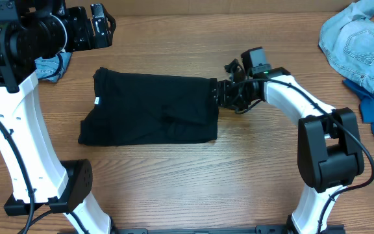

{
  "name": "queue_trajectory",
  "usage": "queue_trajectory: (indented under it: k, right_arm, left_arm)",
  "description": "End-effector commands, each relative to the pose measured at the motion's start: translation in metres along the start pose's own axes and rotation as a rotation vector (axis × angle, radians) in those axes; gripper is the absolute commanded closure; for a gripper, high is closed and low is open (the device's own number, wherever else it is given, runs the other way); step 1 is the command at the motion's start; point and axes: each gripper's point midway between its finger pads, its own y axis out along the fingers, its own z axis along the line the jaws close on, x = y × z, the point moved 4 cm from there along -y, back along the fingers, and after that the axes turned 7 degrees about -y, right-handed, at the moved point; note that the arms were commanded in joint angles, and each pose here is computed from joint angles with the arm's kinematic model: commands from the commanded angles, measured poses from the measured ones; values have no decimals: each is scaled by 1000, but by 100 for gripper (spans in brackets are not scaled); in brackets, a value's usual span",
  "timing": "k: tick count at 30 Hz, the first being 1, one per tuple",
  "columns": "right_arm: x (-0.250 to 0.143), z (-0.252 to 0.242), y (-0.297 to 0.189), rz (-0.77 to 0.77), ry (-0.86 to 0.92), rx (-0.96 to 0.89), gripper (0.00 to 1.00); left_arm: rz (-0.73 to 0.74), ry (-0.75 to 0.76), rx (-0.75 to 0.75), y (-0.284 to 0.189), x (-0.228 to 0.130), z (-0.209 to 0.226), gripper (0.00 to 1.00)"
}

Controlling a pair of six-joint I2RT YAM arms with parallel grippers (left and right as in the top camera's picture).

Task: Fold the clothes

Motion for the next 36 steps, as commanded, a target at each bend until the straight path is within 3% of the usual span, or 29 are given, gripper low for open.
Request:
queue_trajectory:
  k: [1, 10, 20, 24, 30, 36]
  right_arm:
    - [2, 13, 5, -4, -55, -22, 42]
    - [-2, 11, 14, -5, -80, -131, 42]
    - [-18, 15, 32, 44, -95, -120, 46]
    - [-20, 17, 39, 54, -97, -118, 62]
    - [-22, 22, 40, 64, -79, -81, 67]
    - [-7, 46, 36, 23, -128, 48, 96]
  left_arm:
    - [-12, 30, -20, -7, -2, -6, 0]
    - [-12, 30, -20, -7, -2, -6, 0]
    - [-12, 30, -20, -7, -2, -6, 0]
    - [-12, 30, -20, -7, -2, -6, 0]
    - [-12, 30, -20, -7, -2, -6, 0]
    - [-12, 30, -20, -7, -2, -6, 0]
